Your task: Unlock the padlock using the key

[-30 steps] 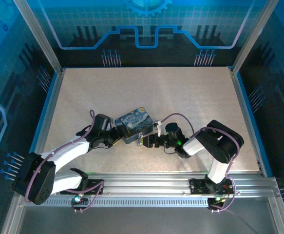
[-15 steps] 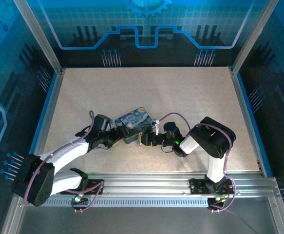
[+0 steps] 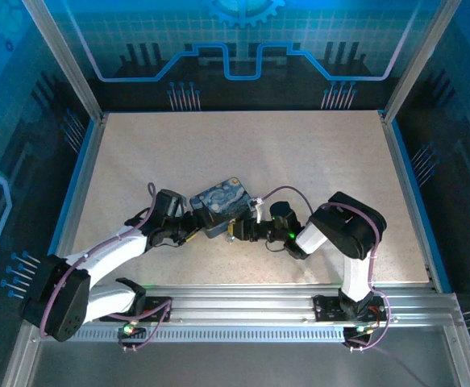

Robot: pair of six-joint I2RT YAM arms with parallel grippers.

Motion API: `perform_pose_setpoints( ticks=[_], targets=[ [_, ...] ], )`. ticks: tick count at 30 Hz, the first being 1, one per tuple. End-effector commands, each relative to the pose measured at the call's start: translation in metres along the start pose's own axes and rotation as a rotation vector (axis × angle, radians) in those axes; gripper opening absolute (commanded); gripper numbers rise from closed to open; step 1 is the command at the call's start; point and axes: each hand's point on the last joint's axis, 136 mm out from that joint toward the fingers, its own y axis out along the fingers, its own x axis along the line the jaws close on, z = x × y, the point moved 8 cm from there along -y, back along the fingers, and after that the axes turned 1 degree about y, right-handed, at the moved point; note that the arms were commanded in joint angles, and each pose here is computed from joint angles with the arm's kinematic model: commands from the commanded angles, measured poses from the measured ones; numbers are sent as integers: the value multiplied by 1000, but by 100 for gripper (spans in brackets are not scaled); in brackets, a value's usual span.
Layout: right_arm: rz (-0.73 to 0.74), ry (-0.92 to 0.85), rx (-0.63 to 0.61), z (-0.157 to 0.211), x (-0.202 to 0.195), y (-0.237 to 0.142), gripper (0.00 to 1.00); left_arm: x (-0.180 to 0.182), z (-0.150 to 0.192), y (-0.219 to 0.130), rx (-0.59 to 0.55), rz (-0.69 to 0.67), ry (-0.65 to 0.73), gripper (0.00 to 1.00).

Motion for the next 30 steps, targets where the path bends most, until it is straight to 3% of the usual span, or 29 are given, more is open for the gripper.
perform_pose_setpoints(
  ticks=[1, 30],
  targets=[
    [-12, 5, 23, 7, 2, 1, 42, 13, 9, 0, 29, -65, -20, 75],
    [40, 23, 25, 10, -2, -4, 15, 13, 8, 3, 32, -69, -18, 75]
  ],
)
